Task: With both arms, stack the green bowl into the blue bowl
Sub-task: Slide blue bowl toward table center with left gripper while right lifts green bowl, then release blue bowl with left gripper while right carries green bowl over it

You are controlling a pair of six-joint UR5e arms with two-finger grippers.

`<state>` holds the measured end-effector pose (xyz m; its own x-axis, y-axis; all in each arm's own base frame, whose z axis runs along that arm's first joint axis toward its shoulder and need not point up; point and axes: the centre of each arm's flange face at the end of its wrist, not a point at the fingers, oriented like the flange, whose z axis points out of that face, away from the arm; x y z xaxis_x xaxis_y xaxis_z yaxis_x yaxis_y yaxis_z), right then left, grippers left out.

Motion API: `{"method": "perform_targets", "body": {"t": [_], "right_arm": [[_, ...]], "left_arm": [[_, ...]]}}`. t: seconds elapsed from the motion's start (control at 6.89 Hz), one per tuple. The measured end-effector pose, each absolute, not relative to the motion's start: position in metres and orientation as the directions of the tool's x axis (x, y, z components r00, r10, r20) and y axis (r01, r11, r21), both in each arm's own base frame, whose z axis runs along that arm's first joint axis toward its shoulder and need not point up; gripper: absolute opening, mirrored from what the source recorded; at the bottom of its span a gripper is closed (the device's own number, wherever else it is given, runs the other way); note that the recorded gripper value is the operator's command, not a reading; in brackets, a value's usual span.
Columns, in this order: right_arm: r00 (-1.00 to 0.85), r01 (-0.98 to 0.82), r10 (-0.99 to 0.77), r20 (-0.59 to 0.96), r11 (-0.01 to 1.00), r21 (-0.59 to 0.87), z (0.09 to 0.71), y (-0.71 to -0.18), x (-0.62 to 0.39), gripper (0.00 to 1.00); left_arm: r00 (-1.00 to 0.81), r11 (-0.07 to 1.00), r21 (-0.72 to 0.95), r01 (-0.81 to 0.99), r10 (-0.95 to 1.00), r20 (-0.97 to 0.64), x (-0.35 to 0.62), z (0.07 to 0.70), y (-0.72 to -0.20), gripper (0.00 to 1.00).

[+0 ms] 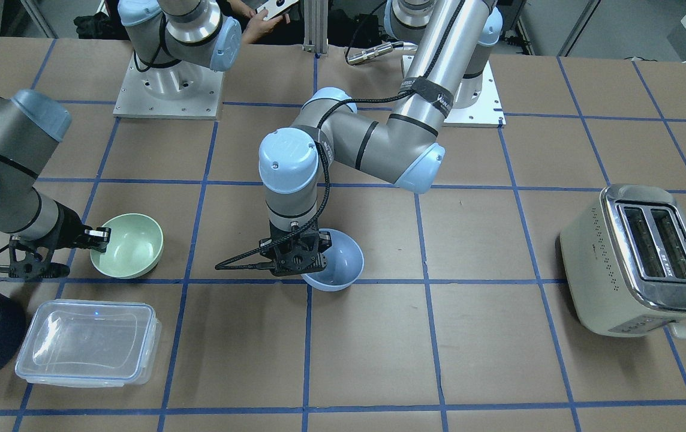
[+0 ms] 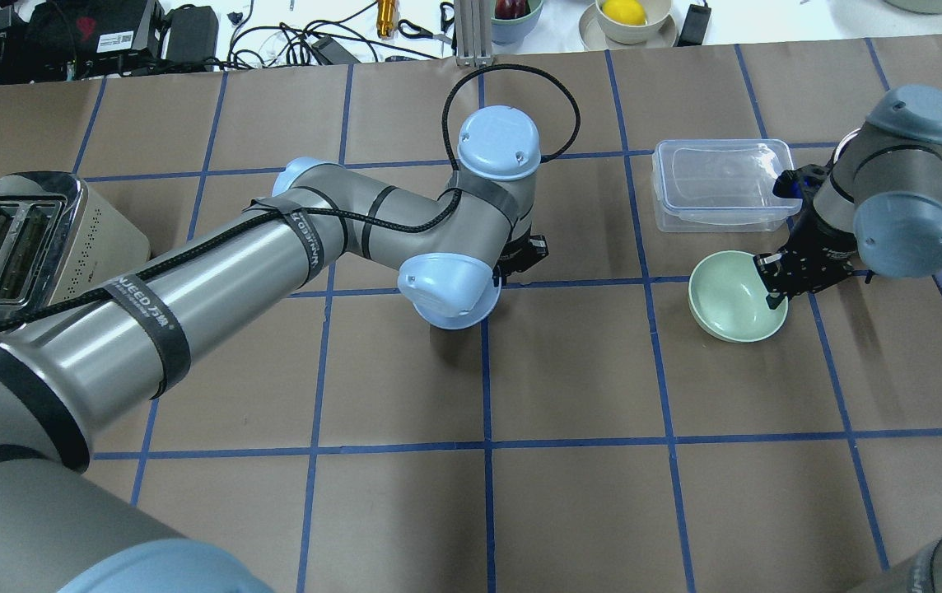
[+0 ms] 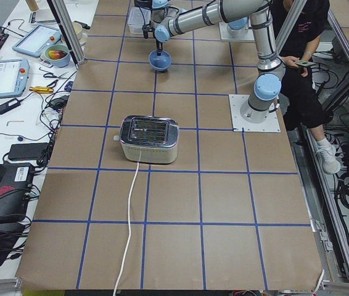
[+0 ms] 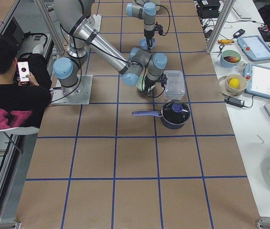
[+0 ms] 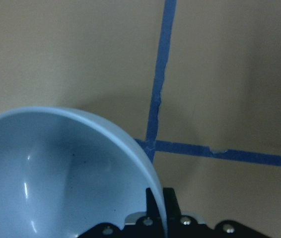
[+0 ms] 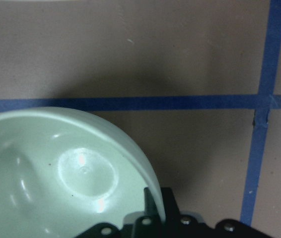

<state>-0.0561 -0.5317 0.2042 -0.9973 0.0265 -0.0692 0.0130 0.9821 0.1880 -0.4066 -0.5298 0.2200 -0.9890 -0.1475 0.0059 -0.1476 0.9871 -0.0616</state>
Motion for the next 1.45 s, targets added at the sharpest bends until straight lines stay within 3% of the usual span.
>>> {"method": "perform_targets", "body": {"t": [0.15,0.58,1.02,1.45], "right_arm": [[-0.997,0.012,0.027,-0.075,0.981,0.191,0.215,-0.534,-0.057,0.0],[-0.995,-0.028,-0.007,-0.099,0.977,0.213,0.258,-0.553,-0.063,0.0],[-0.978,-0.061,-0.022,-0.207,0.98,0.188,0.282,-0.561,-0.038,0.0],[-0.974,-0.027,0.012,-0.228,0.986,0.163,0.301,-0.565,0.068,0.0]], "left_arm": [[-0.989,0.987,-0.068,-0.146,-0.145,0.012,-0.414,0.221,-0.529,1.0],[-0.993,0.99,-0.103,-0.099,-0.092,0.073,-0.39,0.265,-0.542,1.0],[-0.99,0.995,-0.061,-0.076,-0.068,0.126,-0.244,0.356,-0.576,1.0],[-0.997,0.998,-0.062,0.017,0.021,0.068,-0.157,0.458,-0.527,1.0]]}}
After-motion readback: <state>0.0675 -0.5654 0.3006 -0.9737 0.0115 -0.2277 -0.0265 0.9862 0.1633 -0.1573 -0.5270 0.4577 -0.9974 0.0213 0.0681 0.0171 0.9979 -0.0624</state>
